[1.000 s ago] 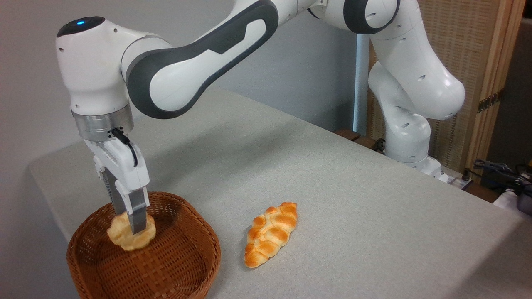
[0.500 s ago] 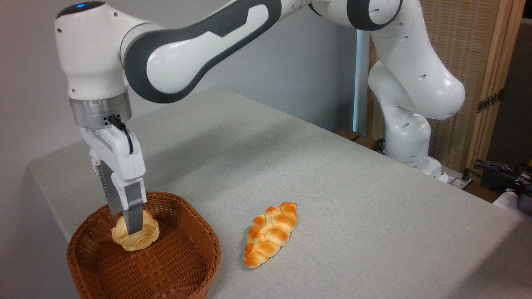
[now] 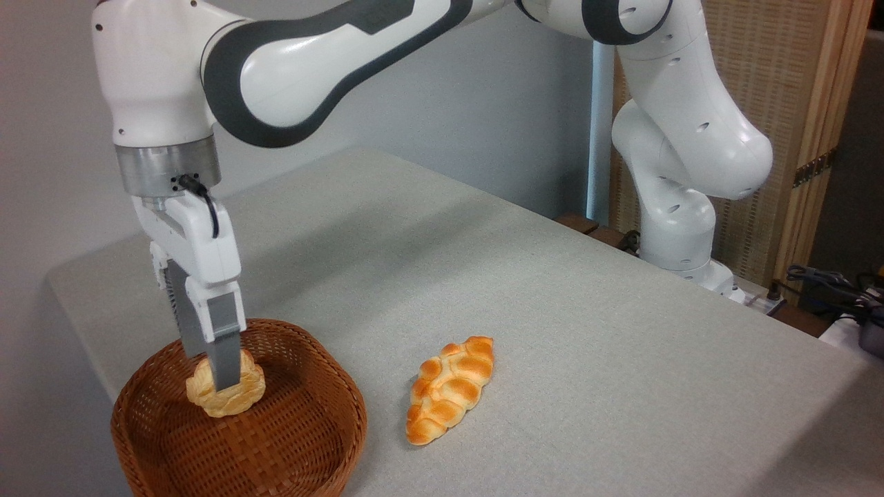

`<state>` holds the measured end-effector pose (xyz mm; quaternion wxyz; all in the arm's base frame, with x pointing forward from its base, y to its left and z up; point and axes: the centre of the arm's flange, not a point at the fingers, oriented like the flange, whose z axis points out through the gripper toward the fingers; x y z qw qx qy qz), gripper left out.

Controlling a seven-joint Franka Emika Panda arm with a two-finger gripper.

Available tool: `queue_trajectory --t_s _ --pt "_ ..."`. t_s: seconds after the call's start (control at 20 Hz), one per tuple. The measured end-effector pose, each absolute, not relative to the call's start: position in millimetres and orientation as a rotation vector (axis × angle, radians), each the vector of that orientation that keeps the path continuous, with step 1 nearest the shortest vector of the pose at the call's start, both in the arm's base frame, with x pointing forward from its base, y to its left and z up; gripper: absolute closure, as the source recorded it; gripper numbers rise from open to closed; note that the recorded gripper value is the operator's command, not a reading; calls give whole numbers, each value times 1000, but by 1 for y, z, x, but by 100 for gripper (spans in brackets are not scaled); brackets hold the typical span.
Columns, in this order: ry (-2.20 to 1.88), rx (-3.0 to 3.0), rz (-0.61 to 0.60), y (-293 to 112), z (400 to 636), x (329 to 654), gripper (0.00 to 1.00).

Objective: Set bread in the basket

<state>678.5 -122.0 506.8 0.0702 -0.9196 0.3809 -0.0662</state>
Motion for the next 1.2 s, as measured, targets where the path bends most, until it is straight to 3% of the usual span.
queue_trajectory --t_s 0.1,0.3,0.45,0.7,1.2 --pt "1112 -2789 -154 -107 530 666 0" --pt "1042 -2915 -99 -63 598 622 0" --pt "1125 -2928 16 -54 625 584 0" --pt "1187 -2912 64 -59 623 552 0" --pt "1136 -2908 -45 -42 616 559 0"
